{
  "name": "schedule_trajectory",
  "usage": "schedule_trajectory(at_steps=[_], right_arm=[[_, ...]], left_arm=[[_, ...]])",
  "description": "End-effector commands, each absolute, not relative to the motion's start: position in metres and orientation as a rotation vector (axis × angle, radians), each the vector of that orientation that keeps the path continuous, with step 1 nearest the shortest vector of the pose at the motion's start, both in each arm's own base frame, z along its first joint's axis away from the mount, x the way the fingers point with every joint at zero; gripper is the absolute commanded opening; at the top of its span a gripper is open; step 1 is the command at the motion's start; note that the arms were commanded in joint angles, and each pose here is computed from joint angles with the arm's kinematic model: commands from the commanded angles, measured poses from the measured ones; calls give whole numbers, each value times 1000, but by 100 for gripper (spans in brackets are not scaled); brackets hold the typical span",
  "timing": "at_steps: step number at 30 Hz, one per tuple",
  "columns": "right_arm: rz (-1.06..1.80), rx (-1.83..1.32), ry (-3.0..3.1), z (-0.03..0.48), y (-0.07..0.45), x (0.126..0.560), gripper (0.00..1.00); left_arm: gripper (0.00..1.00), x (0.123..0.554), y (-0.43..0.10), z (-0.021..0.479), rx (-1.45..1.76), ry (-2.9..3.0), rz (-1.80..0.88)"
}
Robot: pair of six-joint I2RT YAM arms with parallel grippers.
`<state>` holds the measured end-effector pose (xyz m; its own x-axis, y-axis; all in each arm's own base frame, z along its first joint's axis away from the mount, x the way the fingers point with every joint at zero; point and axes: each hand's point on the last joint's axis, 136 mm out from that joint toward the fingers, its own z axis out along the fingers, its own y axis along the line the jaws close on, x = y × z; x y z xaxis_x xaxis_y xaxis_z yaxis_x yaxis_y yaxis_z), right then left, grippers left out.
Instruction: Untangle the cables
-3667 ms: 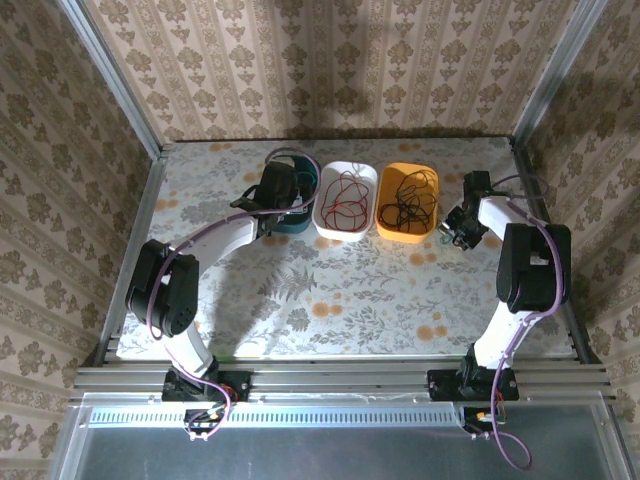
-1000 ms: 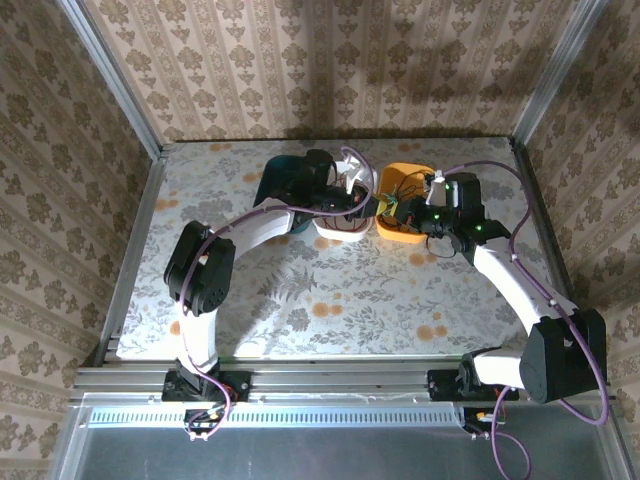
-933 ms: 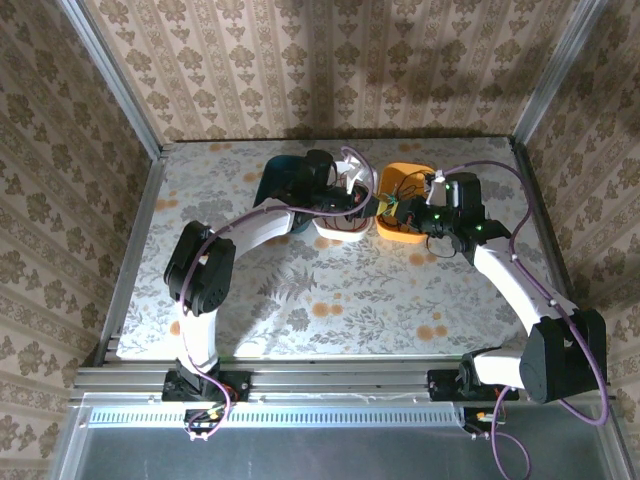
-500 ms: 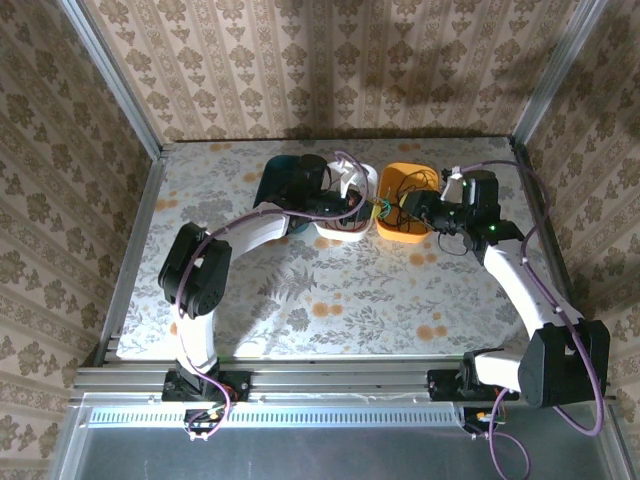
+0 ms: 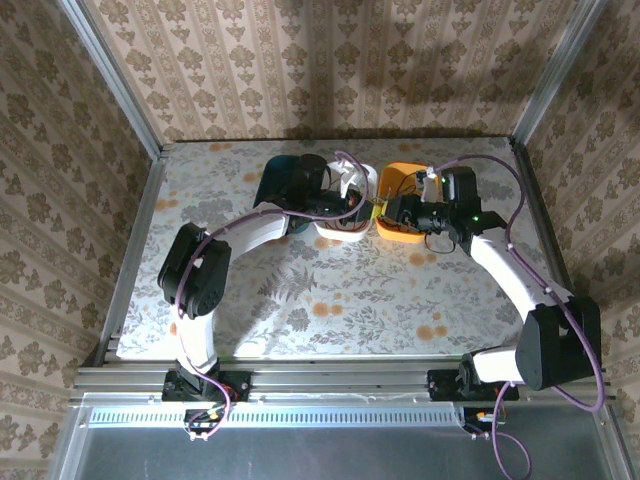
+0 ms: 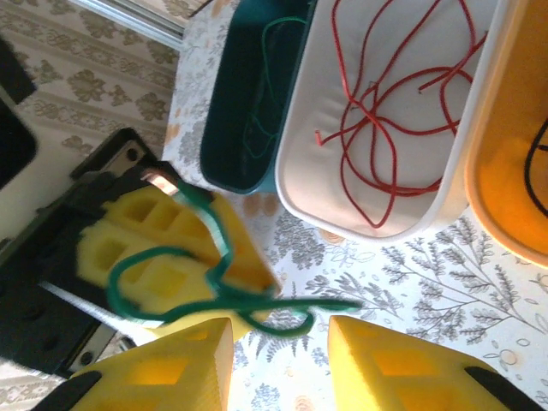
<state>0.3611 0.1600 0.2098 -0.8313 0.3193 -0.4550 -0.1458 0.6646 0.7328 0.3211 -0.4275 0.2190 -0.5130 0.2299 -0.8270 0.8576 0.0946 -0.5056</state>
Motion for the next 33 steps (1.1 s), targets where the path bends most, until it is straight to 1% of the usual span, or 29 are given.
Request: schedule_trajectory(at_steps=[1,9,11,14,17,20,22,23,25,26,28,33], right_arm=[[984,126,2333,208,151,369,35],[988,144,2317,207,153,386,34],[1000,144,2305,209,155,389,29],[1017,143,2299,209,157,392,16],[1025,129,2282,213,158,391,7],[986,115,2291,212,154,385,4],[969,98,2309,209,153,379,3],[966,92,2322,206,152,376,3],[966,89,2347,199,152,371,3],[971,81,2342,201,152,368,3],[983,67,2337,204,153,362,3],[1016,44,2348,204,157,353,3]], left_arm=[[0,307,-423,242,1113,1761,-1479],[0,294,-427,239,1168,1766,-1510],[0,292,-428,238,1176,1767,-1527],[0,289,-428,238,1184,1770,-1547],[0,288,-426,237,1186,1781,-1556],[0,290,-422,235,1169,1794,-1543],[15,293,-419,236,1154,1798,-1534],[18,295,-418,238,1145,1796,-1530],[32,299,-416,241,1131,1790,-1521],[37,301,-415,243,1126,1784,-1519],[40,305,-415,247,1113,1773,-1515],[41,313,-414,254,1099,1749,-1518]])
